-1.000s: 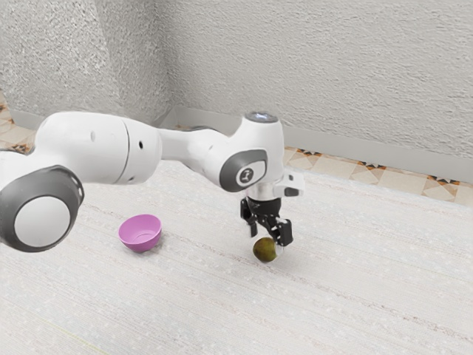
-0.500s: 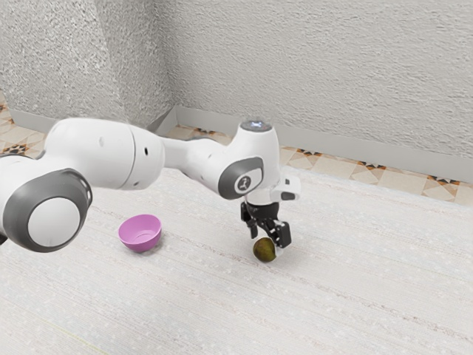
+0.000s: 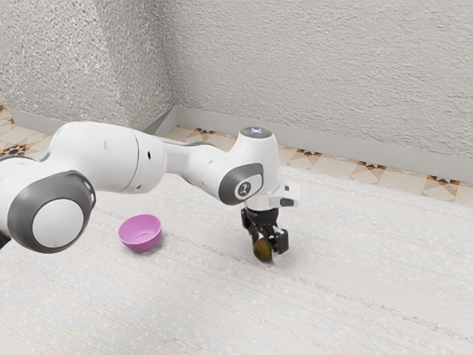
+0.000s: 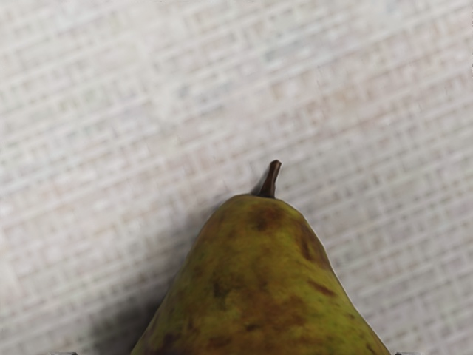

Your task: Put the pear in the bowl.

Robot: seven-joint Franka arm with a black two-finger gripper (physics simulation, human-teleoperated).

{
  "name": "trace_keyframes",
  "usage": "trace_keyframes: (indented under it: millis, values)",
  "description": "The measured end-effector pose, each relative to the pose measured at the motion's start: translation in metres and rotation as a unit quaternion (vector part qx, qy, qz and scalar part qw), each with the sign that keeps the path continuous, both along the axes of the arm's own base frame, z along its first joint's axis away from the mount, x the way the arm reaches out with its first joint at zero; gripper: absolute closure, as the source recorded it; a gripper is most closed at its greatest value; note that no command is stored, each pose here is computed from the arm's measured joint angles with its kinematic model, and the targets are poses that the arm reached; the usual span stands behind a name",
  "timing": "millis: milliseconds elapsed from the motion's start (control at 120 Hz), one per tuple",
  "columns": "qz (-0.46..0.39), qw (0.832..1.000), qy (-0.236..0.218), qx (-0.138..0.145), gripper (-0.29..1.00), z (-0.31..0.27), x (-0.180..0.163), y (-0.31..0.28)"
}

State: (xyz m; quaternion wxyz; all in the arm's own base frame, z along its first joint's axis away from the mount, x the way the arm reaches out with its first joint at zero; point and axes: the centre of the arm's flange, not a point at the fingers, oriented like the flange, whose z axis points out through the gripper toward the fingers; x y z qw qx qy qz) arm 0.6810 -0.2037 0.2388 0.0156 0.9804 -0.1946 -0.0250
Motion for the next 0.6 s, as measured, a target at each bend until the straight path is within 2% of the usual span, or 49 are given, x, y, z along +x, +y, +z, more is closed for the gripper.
trace_keyframes:
  millis: [158,417,483,600]
  values:
    - [-0.008,1.0,-0.003,0.001,0.29,0.002,0.001,-0.001]
    - [-0.016,1.0,-0.019,0.006,0.38,0.021,0.0,-0.005]
    - [-0.009,0.999,-0.029,0.014,0.41,0.039,-0.001,0.008]
    - [0.014,0.999,-0.033,0.035,0.41,0.066,-0.025,0.046]
